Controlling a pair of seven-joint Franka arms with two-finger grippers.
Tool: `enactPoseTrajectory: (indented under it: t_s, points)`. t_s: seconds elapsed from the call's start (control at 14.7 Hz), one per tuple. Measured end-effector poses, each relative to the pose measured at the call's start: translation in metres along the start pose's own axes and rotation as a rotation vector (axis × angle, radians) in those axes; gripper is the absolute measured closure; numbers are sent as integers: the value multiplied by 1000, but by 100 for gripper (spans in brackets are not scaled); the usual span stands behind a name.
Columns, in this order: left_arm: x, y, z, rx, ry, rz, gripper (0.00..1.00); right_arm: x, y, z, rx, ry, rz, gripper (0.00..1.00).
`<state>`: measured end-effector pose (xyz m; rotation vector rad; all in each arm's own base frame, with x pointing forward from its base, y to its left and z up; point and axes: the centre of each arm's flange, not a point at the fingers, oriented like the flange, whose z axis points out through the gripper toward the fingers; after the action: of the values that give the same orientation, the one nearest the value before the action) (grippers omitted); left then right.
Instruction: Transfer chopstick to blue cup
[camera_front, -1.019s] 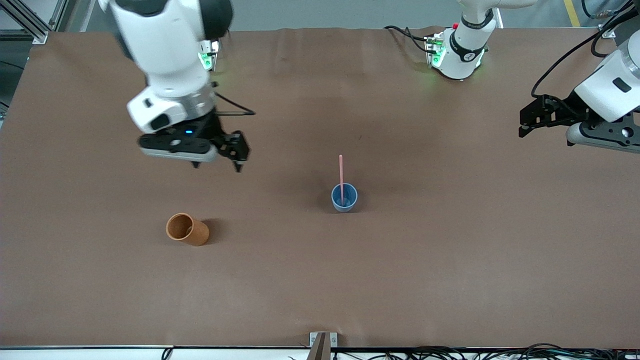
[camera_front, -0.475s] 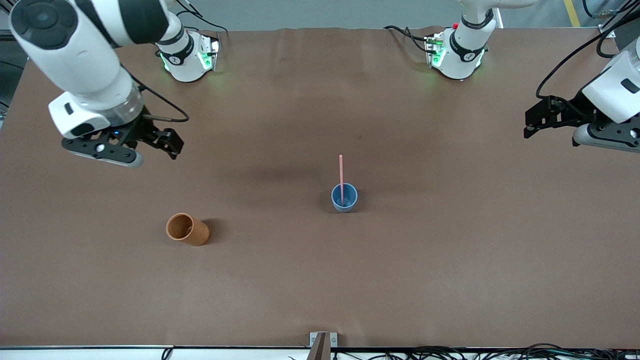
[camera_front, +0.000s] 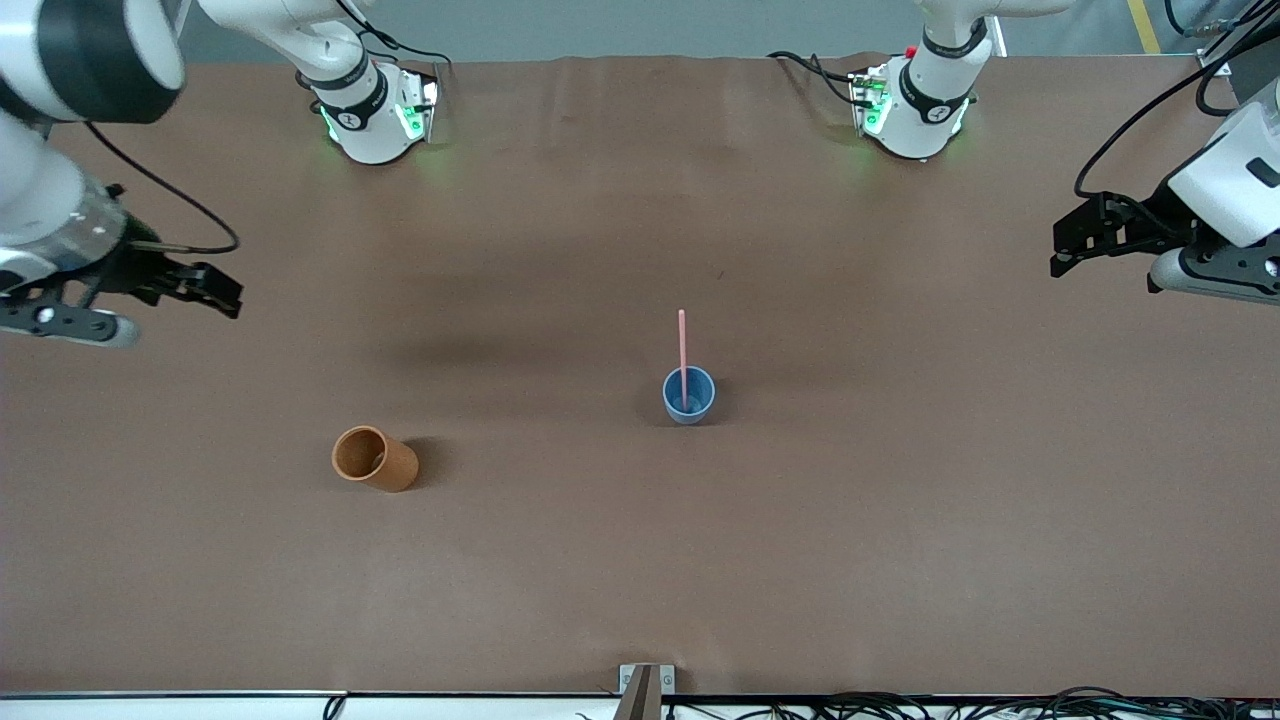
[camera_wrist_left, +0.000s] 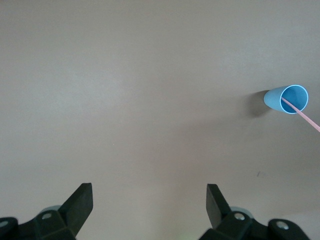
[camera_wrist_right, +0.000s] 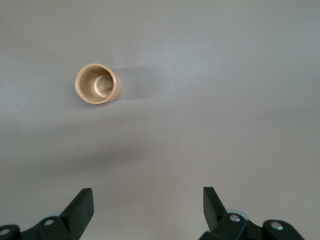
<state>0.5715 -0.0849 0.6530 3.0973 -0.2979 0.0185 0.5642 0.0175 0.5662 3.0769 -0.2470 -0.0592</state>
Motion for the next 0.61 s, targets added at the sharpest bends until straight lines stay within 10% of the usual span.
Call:
enactPoseTrajectory:
  t_s: [0.61]
  points:
    - [0, 0, 0, 0, 0, 0, 0, 1, 69, -68, 24, 92, -24, 0]
